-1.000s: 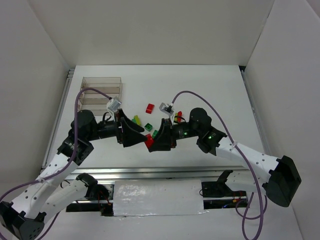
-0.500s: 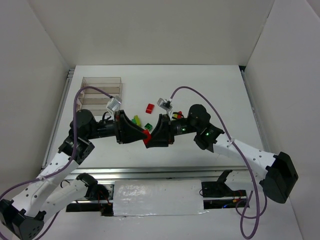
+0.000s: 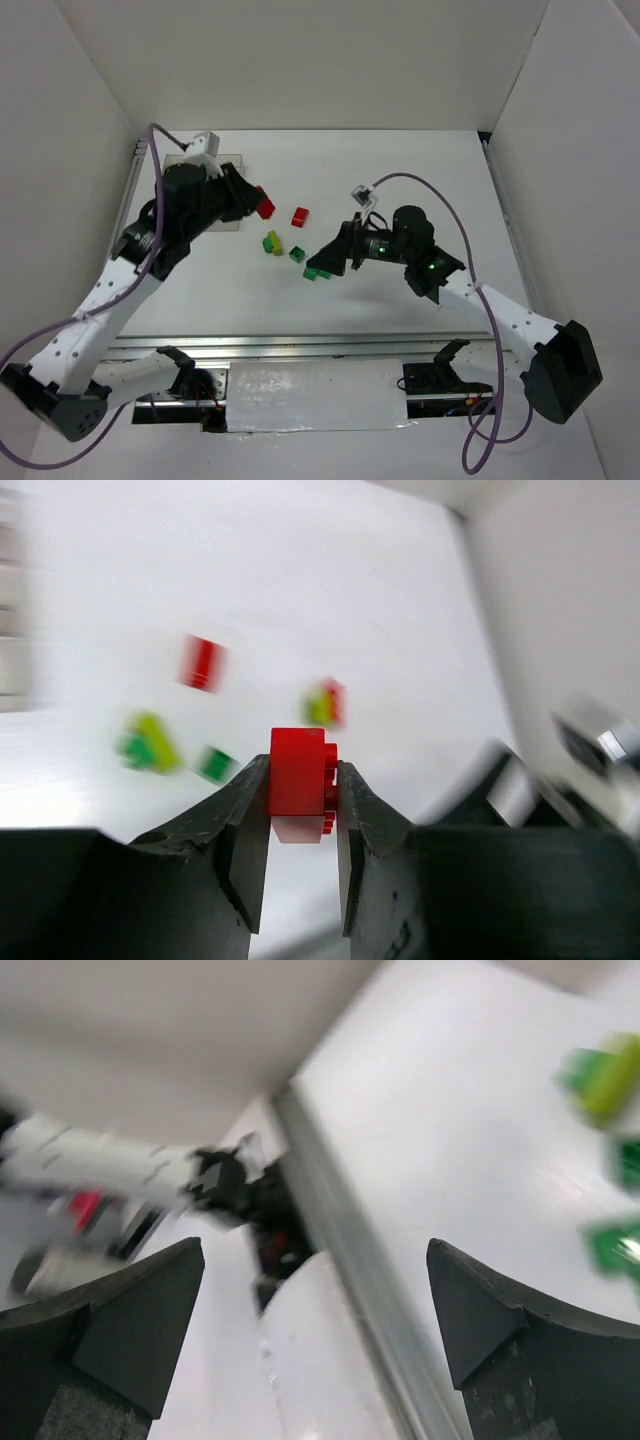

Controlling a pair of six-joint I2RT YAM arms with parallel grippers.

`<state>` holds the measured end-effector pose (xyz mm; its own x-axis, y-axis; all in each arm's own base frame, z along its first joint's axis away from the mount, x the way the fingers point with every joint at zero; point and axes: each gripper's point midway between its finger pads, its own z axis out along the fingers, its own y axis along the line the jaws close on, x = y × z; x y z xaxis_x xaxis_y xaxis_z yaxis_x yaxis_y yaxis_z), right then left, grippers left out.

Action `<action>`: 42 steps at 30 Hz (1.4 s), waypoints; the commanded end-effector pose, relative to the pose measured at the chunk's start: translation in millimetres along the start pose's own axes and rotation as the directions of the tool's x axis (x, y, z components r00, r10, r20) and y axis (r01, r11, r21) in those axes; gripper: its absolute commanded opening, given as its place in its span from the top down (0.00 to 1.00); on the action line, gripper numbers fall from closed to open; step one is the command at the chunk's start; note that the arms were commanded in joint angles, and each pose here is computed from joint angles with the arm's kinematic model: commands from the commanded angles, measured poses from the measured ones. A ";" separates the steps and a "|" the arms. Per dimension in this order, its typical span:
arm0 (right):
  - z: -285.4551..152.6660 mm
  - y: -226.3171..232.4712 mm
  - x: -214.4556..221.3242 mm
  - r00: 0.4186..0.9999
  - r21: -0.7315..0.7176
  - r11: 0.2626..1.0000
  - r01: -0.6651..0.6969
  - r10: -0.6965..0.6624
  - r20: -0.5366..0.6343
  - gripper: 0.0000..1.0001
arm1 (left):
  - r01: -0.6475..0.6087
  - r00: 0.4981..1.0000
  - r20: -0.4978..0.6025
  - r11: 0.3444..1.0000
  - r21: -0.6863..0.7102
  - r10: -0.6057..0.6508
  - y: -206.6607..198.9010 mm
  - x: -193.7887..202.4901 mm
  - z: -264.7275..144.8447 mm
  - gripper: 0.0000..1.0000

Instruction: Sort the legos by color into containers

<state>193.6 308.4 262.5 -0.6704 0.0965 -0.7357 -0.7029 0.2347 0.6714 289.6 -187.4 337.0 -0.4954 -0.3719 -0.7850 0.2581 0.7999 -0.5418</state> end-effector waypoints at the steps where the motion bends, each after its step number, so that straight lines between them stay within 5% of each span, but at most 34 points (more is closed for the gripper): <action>1: -28.6 -64.8 -1.3 0.991 0.338 0.935 -0.107 0.075 0.107 0.00 | 0.119 0.985 0.170 0.805 -0.581 -0.023 132.5 -43.0 6.6 1.00; 5: -40.5 -59.2 0.9 0.994 0.362 0.928 -0.087 0.054 0.100 0.00 | 0.237 0.967 0.229 0.711 -0.662 -0.110 209.4 -70.0 69.3 1.00; 6: -42.3 -59.2 5.2 0.994 0.360 0.928 -0.091 0.061 0.094 0.00 | 0.275 0.947 0.312 0.703 -0.656 -0.079 217.5 -100.5 77.5 1.00; 11: -47.5 -42.8 15.8 0.996 0.318 0.945 -0.074 0.053 0.074 0.00 | 0.209 0.946 0.321 0.672 -0.711 0.046 275.1 -149.8 156.4 1.00; 16: -54.7 -34.3 24.4 0.998 0.309 0.950 -0.044 0.030 0.051 0.00 | 0.140 0.965 0.248 0.627 -0.767 0.088 327.0 -145.4 197.4 1.00; 20: -56.6 -33.3 26.9 1.000 0.312 0.950 -0.007 0.003 0.013 0.00 | 0.138 0.962 0.257 0.639 -0.757 0.096 343.1 -139.4 203.9 0.87; 22: -55.0 -29.7 19.6 1.000 0.313 0.950 0.012 -0.013 0.003 0.00 | 0.138 0.961 0.262 0.662 -0.737 0.091 345.5 -138.5 210.7 0.79; 25: -54.1 -23.9 13.3 0.999 0.302 0.953 0.032 -0.030 -0.013 0.00 | 0.124 0.964 0.248 0.666 -0.736 0.094 350.5 -133.8 216.8 0.41; 28: -54.8 -17.0 10.2 0.999 0.284 0.958 0.047 -0.045 -0.016 0.00 | 0.137 0.964 0.252 0.658 -0.740 0.083 355.2 -128.1 218.6 0.25; 37: -57.6 -25.1 12.7 0.998 0.320 0.946 0.057 -0.052 -0.023 0.00 | 0.136 0.965 0.251 0.689 -0.712 0.070 339.6 -117.5 215.1 0.16; 38: -57.9 -25.0 11.5 0.998 0.323 0.945 0.058 -0.055 -0.019 0.00 | 0.065 0.964 0.241 0.773 -0.631 0.116 309.6 -129.8 223.5 0.14; 40: -59.0 -28.5 8.7 0.999 0.346 0.937 0.050 -0.053 -0.001 0.00 | -0.066 0.969 0.167 0.842 -0.536 0.182 253.4 -111.6 248.4 0.08; 42: -61.4 -28.5 4.0 0.998 0.362 0.931 0.046 -0.057 0.018 0.00 | -0.230 0.952 0.064 0.842 -0.488 0.298 217.8 -91.9 266.9 0.06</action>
<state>189.7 244.1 220.3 -0.6795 0.0660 -0.7307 -0.5766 0.5677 0.5876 607.4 -5.8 141.9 -0.4057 -0.3262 -0.8538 -0.3796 0.9099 -0.1672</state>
